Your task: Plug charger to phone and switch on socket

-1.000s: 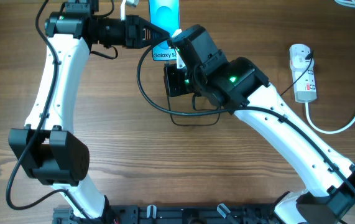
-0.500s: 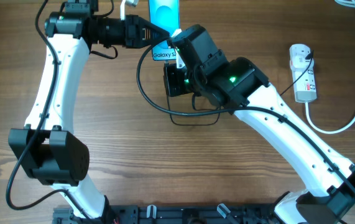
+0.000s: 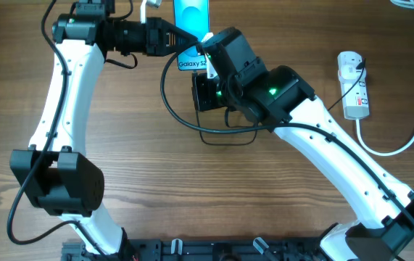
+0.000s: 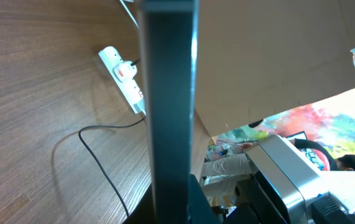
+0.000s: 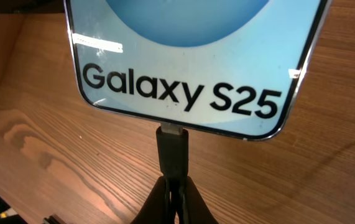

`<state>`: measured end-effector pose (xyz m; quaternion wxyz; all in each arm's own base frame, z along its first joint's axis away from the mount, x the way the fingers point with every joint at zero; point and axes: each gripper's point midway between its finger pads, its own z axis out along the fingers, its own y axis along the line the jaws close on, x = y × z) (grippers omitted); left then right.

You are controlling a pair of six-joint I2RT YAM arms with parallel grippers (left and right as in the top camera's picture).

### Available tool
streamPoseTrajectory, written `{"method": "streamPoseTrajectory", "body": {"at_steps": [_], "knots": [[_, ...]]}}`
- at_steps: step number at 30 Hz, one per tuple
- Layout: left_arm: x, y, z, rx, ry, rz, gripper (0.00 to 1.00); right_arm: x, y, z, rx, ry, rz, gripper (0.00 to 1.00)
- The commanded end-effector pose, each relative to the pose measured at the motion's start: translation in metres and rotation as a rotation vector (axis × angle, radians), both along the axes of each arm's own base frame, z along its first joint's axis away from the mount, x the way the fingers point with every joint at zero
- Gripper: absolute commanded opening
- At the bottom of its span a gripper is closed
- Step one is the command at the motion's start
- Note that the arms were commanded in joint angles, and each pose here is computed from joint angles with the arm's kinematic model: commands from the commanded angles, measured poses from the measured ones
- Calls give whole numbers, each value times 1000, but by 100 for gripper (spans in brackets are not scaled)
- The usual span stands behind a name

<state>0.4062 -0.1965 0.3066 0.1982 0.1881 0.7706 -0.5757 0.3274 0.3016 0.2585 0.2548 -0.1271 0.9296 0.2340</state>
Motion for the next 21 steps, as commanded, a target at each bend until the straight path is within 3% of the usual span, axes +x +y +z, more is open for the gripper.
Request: {"method": "streamPoseTrajectory", "body": {"at_steps": [1, 21], "knots": [[-6, -3, 12, -40, -32, -35, 4, 8, -4, 19, 28, -45, -21, 4], [-8, -3, 10, -38, -13, -36, 4, 20, -3, 38, 58, -114, -16, 4]]}}
